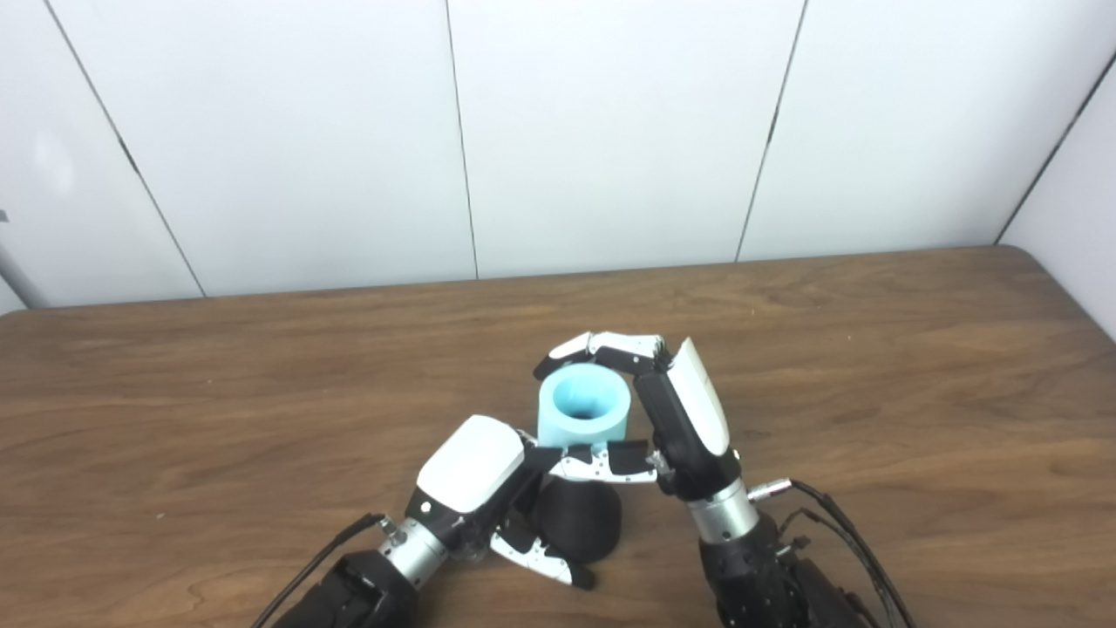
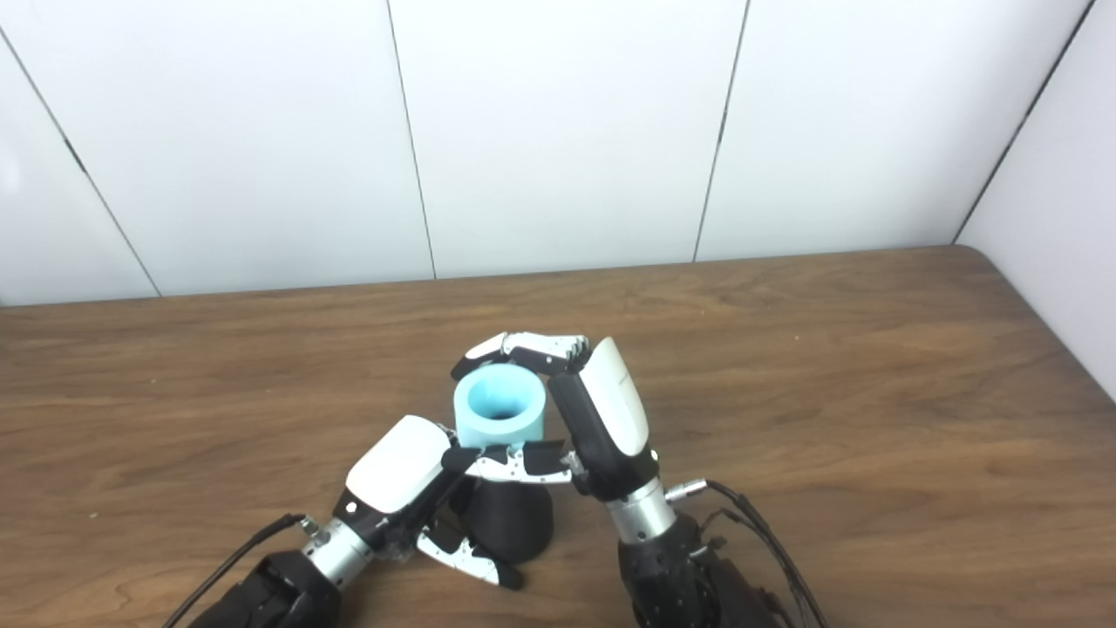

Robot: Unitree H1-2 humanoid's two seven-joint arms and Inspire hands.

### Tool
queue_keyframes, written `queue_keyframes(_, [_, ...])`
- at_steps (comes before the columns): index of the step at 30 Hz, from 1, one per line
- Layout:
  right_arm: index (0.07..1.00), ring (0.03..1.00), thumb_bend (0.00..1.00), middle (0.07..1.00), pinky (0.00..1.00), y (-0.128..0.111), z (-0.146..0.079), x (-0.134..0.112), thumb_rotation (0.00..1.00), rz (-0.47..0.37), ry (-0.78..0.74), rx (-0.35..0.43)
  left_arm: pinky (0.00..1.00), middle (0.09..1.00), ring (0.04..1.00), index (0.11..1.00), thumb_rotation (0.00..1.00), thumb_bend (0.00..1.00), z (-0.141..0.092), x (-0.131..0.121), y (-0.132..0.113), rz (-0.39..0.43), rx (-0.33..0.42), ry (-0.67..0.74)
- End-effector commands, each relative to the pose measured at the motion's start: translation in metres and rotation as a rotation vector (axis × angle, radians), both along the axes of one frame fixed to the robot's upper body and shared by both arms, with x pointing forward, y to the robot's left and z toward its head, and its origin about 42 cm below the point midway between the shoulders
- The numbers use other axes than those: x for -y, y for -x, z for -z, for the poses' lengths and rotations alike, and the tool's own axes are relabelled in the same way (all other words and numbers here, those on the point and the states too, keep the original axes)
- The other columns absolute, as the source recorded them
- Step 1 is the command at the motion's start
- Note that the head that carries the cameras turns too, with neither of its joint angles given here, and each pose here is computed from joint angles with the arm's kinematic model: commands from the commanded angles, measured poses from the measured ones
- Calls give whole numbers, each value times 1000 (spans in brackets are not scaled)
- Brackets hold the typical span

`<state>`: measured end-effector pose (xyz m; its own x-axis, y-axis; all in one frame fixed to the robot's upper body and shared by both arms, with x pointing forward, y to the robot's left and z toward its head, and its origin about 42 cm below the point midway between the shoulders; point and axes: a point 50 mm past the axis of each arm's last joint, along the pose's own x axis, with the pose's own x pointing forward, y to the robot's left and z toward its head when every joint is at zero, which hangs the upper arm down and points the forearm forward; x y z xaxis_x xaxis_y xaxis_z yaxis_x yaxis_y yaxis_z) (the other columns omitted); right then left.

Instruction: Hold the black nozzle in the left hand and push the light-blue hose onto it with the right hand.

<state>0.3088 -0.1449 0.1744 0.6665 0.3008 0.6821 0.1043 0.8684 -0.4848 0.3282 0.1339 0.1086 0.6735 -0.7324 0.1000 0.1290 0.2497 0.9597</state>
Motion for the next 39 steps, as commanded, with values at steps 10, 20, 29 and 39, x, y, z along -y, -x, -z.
queue_keyframes(10, [809, 748, 999, 789, 623, 5, 12, 6, 315, -95, 46, -154, 105, 234, 152, 481, 39, 517, 62, -8, 47, 18, -210, -137])
queue_keyframes(20, [910, 850, 1000, 883, 751, 6, 9, 7, 361, -126, 51, -212, 96, 230, 146, 481, 39, 517, 63, -8, 46, 19, -208, -145])
queue_keyframes(29, [889, 835, 1000, 864, 737, 5, 10, 8, 385, -128, 51, -203, 97, 230, 145, 481, 38, 516, 64, -9, 46, 22, -216, -133])
queue_keyframes(39, [852, 808, 1000, 830, 715, 5, 9, 8, 421, -121, -23, -172, 98, 234, 148, 480, 36, 516, 64, -9, 47, 21, -212, -145])
